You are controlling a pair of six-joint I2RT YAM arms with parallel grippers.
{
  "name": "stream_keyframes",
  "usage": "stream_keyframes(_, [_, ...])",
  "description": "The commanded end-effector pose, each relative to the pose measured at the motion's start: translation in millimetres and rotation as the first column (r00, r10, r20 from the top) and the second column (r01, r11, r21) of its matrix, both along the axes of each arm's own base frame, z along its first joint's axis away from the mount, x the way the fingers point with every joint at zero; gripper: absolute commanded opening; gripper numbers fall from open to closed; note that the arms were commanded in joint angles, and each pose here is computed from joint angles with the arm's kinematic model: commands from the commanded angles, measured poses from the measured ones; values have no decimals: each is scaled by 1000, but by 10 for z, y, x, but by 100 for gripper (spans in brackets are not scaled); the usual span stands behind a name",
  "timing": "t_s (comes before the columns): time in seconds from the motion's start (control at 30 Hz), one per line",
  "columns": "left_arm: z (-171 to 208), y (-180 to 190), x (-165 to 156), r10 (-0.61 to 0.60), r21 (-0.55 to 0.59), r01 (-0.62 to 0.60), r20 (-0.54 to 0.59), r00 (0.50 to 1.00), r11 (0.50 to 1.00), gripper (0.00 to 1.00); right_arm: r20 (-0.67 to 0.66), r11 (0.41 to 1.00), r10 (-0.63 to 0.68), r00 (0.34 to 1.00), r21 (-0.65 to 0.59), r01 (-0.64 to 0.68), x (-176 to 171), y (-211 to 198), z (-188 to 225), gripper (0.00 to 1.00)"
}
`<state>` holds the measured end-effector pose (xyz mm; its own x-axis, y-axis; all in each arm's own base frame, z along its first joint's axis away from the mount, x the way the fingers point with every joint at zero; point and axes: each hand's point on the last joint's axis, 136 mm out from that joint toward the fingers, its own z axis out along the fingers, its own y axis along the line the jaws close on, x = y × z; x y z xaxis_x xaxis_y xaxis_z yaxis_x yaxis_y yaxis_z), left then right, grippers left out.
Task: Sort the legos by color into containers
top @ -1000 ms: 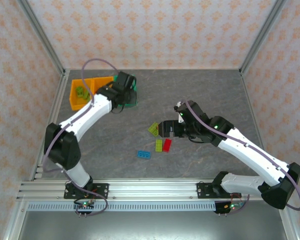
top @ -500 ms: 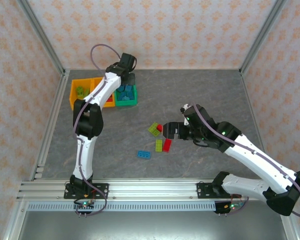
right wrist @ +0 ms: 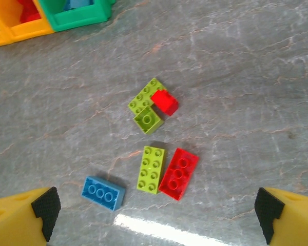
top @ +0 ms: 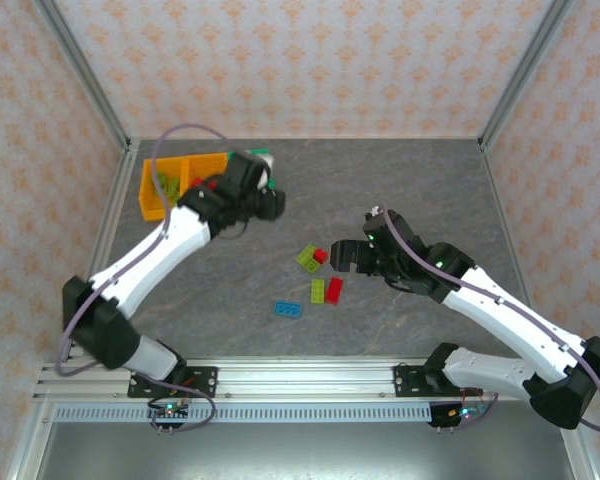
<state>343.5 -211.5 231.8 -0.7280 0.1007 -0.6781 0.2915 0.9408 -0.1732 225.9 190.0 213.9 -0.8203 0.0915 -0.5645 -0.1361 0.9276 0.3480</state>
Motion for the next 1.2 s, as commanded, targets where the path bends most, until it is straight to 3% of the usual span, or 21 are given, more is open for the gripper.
stream_keyframes(0.0, [-325,-204,-519,-171,74,173,-32,985,982,48,25,997,-71,997,-21,71,120,-98,-83,99])
stream_keyframes(0.13, [-647,-506,-1316,-477,172,483,-75,876,859,50,16,995,-94,995,-21,94,167,-146,-150,99])
stream_keyframes(0.23, [-955,-505,-1582,-542,240,555,-121,831,797,52,5,995,-100,995,-25,100,181,-174,-173,99])
stream_keyframes(0.47, [-1513,-443,-1636,-556,390,629,-295,777,672,74,-9,994,-103,995,-24,103,156,-209,-179,99])
stream_keyframes(0.7, [-1747,-533,-1431,-543,498,628,-325,774,598,88,-17,993,-112,994,-21,112,108,-252,-187,99])
stream_keyframes(0.87, [-1886,-544,-1406,-519,519,643,-382,764,563,86,-9,992,-122,993,-30,121,84,-311,-156,99])
stream_keyframes(1.17, [-1989,-410,-1490,-472,533,677,-486,736,507,68,-5,991,-130,991,-22,130,54,-344,-138,99])
